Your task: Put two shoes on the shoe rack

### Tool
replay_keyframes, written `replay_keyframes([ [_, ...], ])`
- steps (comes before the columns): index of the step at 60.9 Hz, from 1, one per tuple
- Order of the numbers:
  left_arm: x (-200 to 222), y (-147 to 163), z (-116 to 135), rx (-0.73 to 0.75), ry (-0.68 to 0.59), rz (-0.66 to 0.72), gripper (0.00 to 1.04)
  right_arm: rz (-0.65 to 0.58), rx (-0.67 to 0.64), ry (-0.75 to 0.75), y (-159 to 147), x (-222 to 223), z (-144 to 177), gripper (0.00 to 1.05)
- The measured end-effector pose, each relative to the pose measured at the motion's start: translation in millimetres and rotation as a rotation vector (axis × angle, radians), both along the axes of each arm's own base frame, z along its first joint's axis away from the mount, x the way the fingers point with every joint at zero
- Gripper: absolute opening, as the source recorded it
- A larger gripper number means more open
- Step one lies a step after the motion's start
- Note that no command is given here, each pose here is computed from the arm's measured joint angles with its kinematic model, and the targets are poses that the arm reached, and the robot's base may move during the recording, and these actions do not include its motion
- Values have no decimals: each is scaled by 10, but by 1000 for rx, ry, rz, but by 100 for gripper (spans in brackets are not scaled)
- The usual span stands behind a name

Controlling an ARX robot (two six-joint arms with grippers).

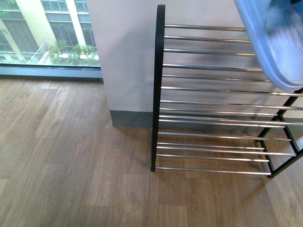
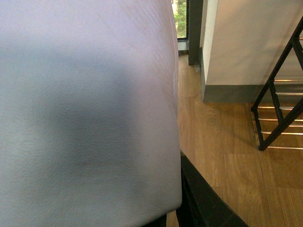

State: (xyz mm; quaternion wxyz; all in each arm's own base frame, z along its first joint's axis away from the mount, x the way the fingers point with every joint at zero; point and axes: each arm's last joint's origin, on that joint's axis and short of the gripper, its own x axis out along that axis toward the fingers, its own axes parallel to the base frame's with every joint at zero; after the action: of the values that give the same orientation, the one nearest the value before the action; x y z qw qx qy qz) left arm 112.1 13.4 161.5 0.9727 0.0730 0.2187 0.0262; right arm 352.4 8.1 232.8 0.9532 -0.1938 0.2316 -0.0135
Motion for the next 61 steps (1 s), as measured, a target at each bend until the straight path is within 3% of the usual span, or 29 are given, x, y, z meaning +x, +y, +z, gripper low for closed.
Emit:
replay_keyframes([
  [12, 0, 0, 0, 0, 0, 0, 2, -5, -116, 118, -46, 391, -176, 1],
  [31, 0, 0, 0, 0, 0, 0, 2, -150, -195, 212, -326, 818, -341, 1],
  [48, 0, 0, 0, 0, 0, 0, 2, -205, -174, 240, -431, 1017, -390, 2],
  [61, 0, 0, 0, 0, 0, 0, 2, -226, -127, 184, -455, 1044, -335, 30],
])
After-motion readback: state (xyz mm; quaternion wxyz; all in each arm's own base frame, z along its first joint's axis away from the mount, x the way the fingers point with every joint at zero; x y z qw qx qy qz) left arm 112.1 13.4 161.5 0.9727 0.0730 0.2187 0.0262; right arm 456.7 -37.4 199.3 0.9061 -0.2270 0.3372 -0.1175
